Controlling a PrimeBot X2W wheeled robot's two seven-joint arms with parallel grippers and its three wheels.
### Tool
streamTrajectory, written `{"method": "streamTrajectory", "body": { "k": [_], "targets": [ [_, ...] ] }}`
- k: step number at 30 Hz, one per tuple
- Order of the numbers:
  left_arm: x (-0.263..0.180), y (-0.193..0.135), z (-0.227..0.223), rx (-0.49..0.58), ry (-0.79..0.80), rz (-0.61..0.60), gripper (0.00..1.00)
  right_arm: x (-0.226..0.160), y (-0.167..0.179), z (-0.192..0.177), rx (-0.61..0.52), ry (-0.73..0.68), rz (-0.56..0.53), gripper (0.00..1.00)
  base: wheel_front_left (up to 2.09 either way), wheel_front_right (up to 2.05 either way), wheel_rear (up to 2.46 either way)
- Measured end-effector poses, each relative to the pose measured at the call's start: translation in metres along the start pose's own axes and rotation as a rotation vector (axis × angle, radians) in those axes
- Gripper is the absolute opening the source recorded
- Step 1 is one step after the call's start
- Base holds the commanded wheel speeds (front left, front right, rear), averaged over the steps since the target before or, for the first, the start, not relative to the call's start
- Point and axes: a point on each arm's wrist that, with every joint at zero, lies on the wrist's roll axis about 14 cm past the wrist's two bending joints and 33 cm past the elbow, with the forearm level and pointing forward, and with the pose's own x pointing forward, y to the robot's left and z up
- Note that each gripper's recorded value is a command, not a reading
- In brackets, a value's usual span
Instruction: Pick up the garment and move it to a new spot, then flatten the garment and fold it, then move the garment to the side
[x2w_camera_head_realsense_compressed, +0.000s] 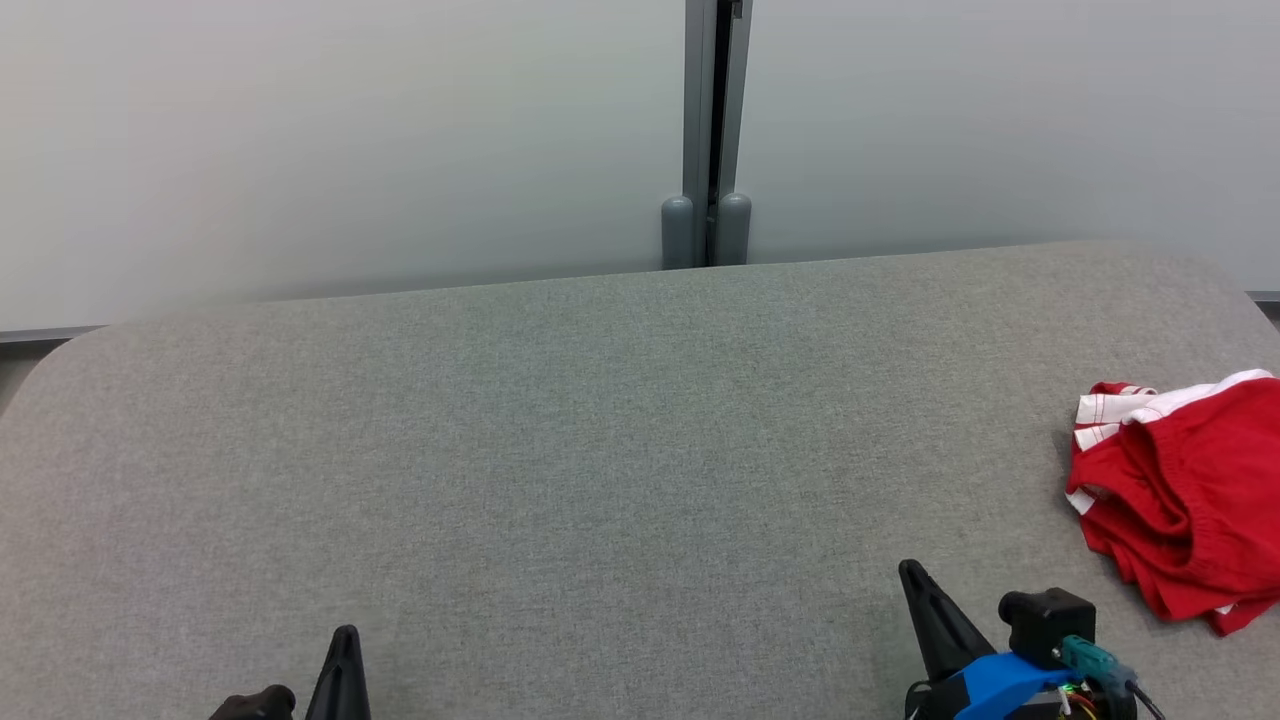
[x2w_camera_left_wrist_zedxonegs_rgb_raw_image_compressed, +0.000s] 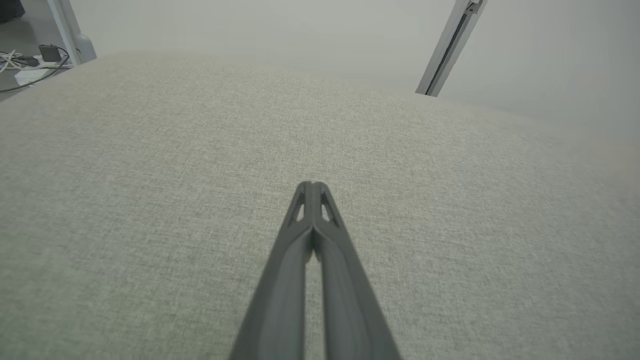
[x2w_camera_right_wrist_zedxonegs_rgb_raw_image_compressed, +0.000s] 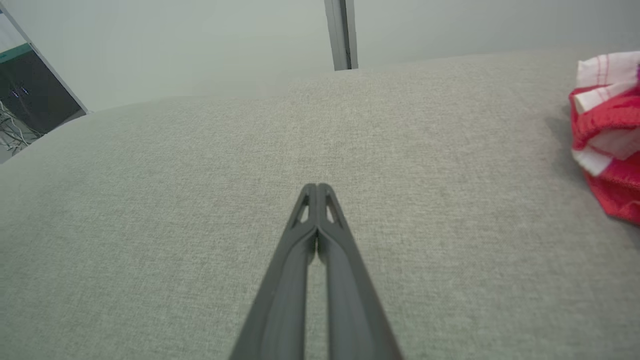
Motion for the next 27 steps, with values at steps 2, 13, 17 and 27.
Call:
{"method": "streamTrajectory", "body": {
  "k": [2, 13, 17, 27],
  "targets": [
    [0.000, 0.002, 0.000, -0.039, 0.008, 0.007, 0.00, 0.001, -0.003, 0.003, 0.038, -0.006, -0.013, 0.00, 0.00, 0.00, 0.00],
    [0.006, 0.008, 0.012, -0.241, -0.008, 0.038, 0.00, 0.003, -0.014, 0.016, 0.243, -0.040, -0.063, 0.00, 0.00, 0.00, 0.00],
    [0.007, 0.008, 0.014, -0.307, -0.009, 0.041, 0.00, 0.004, -0.017, 0.020, 0.311, -0.053, -0.076, 0.00, 0.00, 0.00, 0.00],
    [0.012, 0.011, 0.025, -0.464, -0.026, 0.045, 0.00, 0.005, -0.024, 0.030, 0.466, -0.081, -0.096, 0.00, 0.00, 0.00, 0.00]
  ]
}}
